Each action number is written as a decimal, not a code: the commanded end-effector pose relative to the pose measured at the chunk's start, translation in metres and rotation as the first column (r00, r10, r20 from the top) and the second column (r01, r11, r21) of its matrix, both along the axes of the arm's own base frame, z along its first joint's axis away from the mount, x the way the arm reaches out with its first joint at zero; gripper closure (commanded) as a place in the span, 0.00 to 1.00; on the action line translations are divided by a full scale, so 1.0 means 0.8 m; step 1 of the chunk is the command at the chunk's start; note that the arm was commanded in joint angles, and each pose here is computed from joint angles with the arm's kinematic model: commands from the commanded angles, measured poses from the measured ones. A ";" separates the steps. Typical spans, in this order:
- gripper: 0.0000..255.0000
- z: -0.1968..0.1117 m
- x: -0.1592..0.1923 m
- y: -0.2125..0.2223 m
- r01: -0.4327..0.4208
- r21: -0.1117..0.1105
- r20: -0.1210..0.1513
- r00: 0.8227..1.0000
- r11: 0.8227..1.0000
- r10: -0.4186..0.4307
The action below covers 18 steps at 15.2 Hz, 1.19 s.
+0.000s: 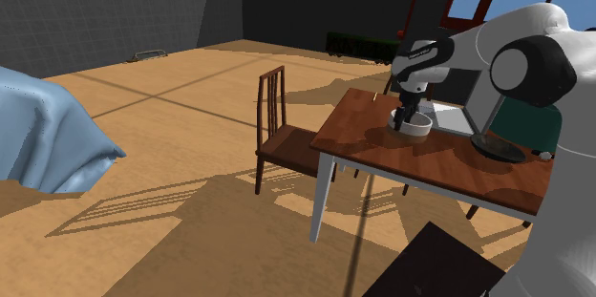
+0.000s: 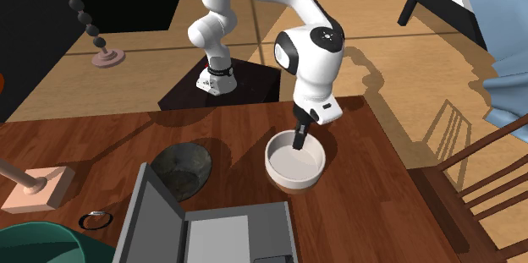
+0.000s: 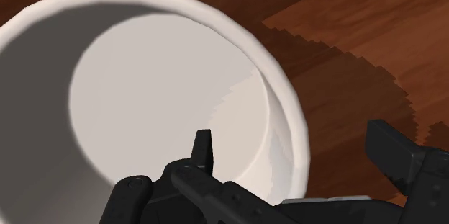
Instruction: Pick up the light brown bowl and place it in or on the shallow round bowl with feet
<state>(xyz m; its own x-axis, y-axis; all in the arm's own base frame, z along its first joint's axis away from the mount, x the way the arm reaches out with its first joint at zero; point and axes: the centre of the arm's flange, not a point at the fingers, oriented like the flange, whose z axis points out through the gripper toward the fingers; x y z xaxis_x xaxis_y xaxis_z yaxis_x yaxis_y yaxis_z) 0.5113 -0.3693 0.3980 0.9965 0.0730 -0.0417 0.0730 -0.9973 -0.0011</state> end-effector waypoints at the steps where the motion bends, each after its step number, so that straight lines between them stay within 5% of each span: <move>1: 0.00 -0.005 -0.001 -0.001 0.000 0.000 0.001 1.000 1.000 0.000; 7: 0.00 -0.005 -0.001 -0.001 0.000 0.000 0.001 1.000 1.000 0.000; 8: 1.00 -0.005 -0.001 -0.001 0.000 0.000 0.001 1.000 1.000 0.000; 18: 1.00 0.001 -0.001 -0.001 0.000 0.000 0.001 1.000 1.000 0.000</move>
